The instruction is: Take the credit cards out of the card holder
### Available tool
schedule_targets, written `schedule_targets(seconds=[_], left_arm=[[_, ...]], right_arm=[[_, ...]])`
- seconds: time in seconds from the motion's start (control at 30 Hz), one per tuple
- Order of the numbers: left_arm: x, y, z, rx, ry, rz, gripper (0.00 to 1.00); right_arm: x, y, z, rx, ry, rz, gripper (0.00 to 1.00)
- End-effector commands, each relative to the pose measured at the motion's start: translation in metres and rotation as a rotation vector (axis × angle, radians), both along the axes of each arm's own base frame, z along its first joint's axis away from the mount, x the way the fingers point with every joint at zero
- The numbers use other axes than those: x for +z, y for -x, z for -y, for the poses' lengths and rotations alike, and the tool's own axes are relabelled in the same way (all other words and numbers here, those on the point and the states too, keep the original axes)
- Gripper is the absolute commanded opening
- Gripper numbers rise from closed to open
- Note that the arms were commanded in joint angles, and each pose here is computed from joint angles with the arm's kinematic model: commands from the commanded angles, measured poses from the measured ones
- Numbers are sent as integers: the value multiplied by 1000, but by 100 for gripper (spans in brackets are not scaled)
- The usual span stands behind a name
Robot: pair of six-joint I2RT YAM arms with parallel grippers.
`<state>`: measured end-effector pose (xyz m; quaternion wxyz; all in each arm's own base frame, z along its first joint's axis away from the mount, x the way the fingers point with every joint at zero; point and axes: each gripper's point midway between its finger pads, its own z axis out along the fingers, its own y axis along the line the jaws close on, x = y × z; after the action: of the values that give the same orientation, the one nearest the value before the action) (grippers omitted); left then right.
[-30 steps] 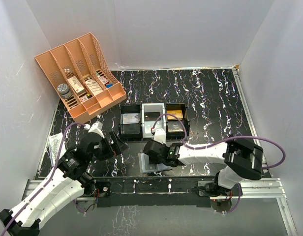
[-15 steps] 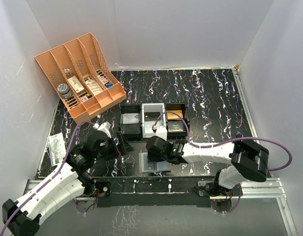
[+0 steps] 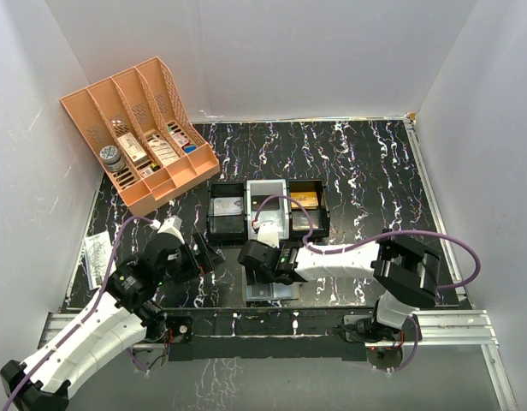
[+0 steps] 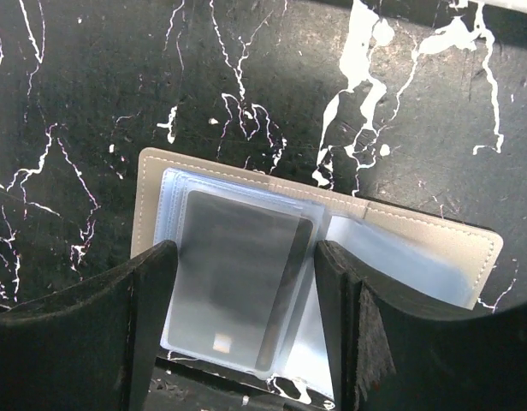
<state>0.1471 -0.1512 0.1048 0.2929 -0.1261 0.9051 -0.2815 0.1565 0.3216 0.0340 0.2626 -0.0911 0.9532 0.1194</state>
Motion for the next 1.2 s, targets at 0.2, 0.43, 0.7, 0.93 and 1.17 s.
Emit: schedule_targets(seconds=[0.2, 0.43, 0.7, 0.93, 1.17], left_arm=[[8, -5, 3, -4, -2, 5, 99], [5, -5, 8, -24, 2, -11, 99], [-3, 0, 14, -71, 0, -45, 99], [-3, 0, 19, -88, 16, -44, 98], [-6, 7, 41, -198, 98, -56, 95]], right_arm=[[-15, -2, 12, -59, 57, 6, 59], [-22, -1, 15, -57, 89, 2, 45], [-17, 2, 9, -39, 14, -5, 25], [-19, 5, 7, -14, -63, -34, 8], [-17, 7, 5, -6, -278, -126, 0]])
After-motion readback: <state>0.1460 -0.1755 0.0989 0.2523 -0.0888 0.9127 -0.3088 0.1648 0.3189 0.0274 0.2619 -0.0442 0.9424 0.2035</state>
